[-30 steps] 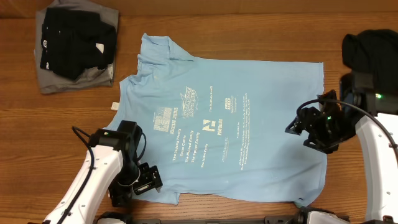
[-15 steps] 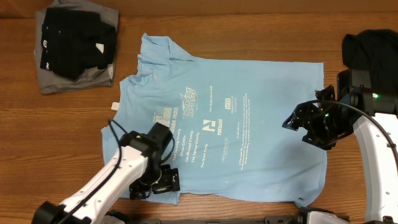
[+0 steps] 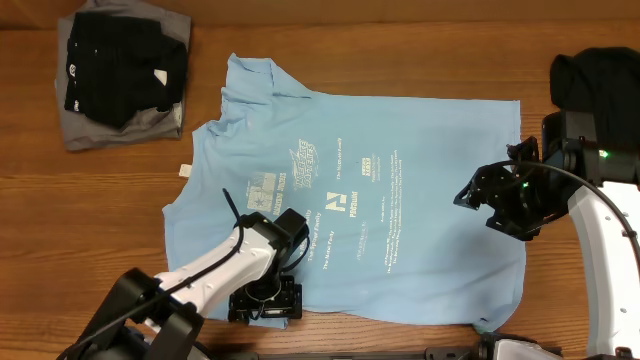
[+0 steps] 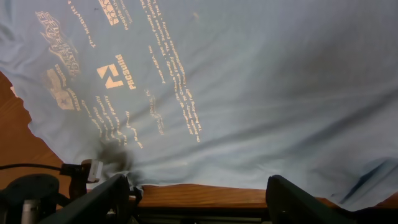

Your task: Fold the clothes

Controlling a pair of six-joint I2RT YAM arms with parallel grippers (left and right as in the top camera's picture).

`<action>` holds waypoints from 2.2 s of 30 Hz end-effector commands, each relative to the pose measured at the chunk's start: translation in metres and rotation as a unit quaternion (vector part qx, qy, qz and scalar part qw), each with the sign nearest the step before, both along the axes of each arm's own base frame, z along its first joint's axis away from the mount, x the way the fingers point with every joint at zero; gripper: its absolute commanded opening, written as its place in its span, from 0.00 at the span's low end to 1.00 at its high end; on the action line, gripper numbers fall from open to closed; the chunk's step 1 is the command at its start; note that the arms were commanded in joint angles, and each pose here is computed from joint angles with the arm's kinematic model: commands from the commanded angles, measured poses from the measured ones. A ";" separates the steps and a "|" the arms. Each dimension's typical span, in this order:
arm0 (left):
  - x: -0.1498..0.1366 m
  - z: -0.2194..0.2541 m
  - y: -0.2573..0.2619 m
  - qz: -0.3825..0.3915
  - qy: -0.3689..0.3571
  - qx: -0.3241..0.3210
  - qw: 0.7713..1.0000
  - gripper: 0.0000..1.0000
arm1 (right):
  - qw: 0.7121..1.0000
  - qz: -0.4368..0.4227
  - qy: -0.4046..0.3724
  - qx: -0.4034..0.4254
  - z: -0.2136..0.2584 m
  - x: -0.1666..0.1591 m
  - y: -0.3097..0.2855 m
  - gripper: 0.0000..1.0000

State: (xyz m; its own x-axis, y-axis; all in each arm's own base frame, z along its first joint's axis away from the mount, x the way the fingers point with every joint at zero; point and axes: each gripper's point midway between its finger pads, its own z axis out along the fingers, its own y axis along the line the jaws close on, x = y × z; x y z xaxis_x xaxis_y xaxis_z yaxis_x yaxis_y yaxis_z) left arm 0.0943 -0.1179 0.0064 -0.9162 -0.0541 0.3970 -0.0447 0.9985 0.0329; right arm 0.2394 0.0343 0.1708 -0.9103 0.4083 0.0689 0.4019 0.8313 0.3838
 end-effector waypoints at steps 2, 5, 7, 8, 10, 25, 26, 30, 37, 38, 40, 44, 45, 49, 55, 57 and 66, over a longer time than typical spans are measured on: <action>0.000 -0.007 0.003 0.002 -0.002 0.015 1.000 0.69 | 1.000 0.001 -0.014 0.000 0.009 0.000 0.002 0.74; 0.001 -0.008 0.004 0.001 -0.004 0.019 1.000 0.54 | 1.000 0.000 -0.012 -0.006 0.008 -0.001 0.000 0.74; 0.001 -0.008 0.004 0.001 -0.004 0.018 1.000 0.37 | 1.000 0.001 -0.011 -0.007 0.007 -0.002 -0.001 0.74; 0.001 -0.008 0.004 0.001 -0.004 0.018 1.000 0.27 | 1.000 0.000 -0.010 -0.008 0.007 -0.002 -0.001 0.74; 0.001 -0.008 0.004 0.001 -0.004 0.018 1.000 0.07 | 1.000 0.000 -0.010 -0.008 0.007 -0.002 -0.001 0.74; 0.117 0.041 -0.027 -0.035 -0.195 0.007 0.980 0.09 | 1.000 0.000 -0.014 -0.010 0.007 0.000 -0.002 0.74; 0.125 0.044 -0.026 -0.035 -0.212 0.012 0.977 0.10 | 1.000 0.000 -0.014 -0.010 0.007 0.000 -0.002 0.74; 0.154 0.048 -0.024 -0.045 -0.268 0.021 0.962 0.16 | 1.000 0.000 -0.014 -0.010 0.007 0.000 -0.002 0.74; 0.210 0.050 -0.012 -0.056 -0.370 0.074 0.925 0.16 | 1.000 0.000 -0.014 -0.010 0.007 0.000 -0.002 0.74; 0.214 0.050 -0.009 -0.059 -0.376 0.081 0.921 0.16 | 1.000 0.000 -0.014 -0.010 0.007 0.000 -0.002 0.74; 0.210 0.057 -0.004 -0.053 -0.358 0.079 0.929 0.26 | 1.000 0.000 -0.014 -0.011 0.007 0.000 -0.002 0.74; 0.191 0.087 -0.004 -0.020 -0.313 0.070 0.947 0.29 | 1.000 0.000 -0.021 -0.013 0.007 0.003 -0.003 0.75; 0.186 0.095 -0.005 -0.016 -0.303 0.065 0.951 0.31 | 1.000 0.000 -0.024 -0.013 0.007 0.005 -0.003 0.75; 0.153 0.122 -0.016 -0.018 -0.251 0.013 0.968 0.70 | 0.999 0.000 -0.033 -0.015 0.007 0.010 -0.004 0.79; 0.092 0.110 -0.010 -0.061 -0.150 0.032 0.986 0.96 | 0.999 0.000 -0.040 -0.016 0.007 0.013 -0.004 0.80; 0.077 0.097 -0.011 -0.064 -0.126 0.034 0.989 0.94 | 0.999 0.000 -0.043 -0.016 0.007 0.014 -0.004 0.81; 0.037 0.040 0.002 -0.024 -0.076 0.053 0.995 0.85 | 0.999 0.000 -0.040 -0.022 0.006 0.013 -0.006 0.82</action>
